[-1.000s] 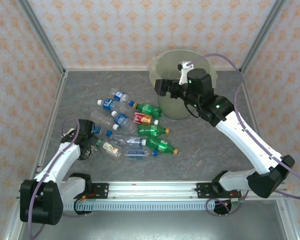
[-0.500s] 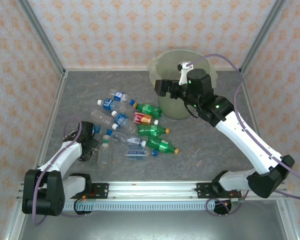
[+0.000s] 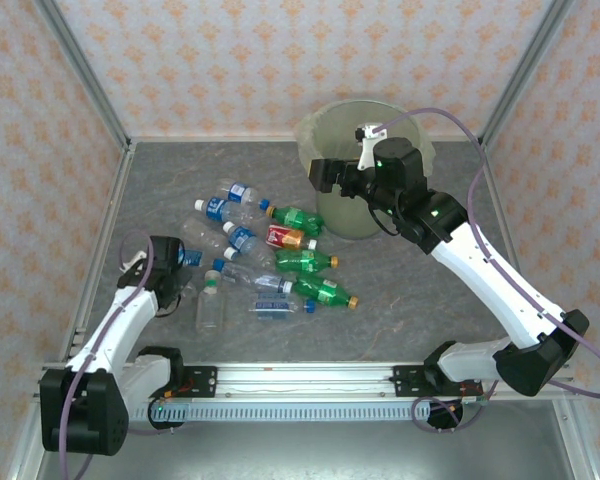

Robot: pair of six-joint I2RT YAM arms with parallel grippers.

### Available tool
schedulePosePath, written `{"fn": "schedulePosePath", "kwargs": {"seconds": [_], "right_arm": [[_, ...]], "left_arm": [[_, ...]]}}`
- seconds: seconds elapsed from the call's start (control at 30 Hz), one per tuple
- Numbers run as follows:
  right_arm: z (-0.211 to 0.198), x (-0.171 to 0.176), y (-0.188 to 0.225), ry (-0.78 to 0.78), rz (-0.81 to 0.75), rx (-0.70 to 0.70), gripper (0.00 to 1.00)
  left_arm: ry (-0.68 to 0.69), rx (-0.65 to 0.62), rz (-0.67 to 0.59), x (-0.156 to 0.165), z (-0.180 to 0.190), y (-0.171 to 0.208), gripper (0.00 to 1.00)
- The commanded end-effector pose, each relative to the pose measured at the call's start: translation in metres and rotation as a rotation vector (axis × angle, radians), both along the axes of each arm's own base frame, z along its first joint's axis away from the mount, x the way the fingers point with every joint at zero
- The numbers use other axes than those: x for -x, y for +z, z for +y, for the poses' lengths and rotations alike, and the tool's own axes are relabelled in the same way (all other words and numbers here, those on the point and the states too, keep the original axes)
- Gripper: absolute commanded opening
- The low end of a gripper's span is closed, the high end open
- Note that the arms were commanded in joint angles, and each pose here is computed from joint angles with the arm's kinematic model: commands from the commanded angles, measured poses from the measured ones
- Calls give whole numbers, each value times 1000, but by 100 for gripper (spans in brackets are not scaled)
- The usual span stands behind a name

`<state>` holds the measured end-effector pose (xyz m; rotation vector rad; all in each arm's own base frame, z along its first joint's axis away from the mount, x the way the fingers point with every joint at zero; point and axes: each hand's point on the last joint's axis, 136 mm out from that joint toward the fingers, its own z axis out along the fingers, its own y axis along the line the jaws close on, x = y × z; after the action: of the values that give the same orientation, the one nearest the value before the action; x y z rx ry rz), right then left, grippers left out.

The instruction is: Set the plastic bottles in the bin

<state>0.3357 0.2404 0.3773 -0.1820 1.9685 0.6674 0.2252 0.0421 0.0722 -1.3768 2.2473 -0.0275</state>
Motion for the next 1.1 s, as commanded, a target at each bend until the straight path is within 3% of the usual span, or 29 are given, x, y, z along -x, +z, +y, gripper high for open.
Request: {"fn": "schedulePosePath", "kwargs": {"seconds": [0.0, 0.37, 0.83, 1.07], "right_arm": [[0, -4, 11, -23, -42, -21, 100], [-6, -7, 12, -60, -56, -7, 100], [-61, -2, 20, -292, -113, 32, 100], [-103, 18, 38, -413, -168, 2, 100]], "left_arm": [[-6, -16, -86, -14, 3, 40, 54], [-102, 60, -418, -77, -30, 162, 53], [-464, 90, -724, -156, -182, 306, 52], [-661, 70, -813, -182, -267, 349, 50]]}}
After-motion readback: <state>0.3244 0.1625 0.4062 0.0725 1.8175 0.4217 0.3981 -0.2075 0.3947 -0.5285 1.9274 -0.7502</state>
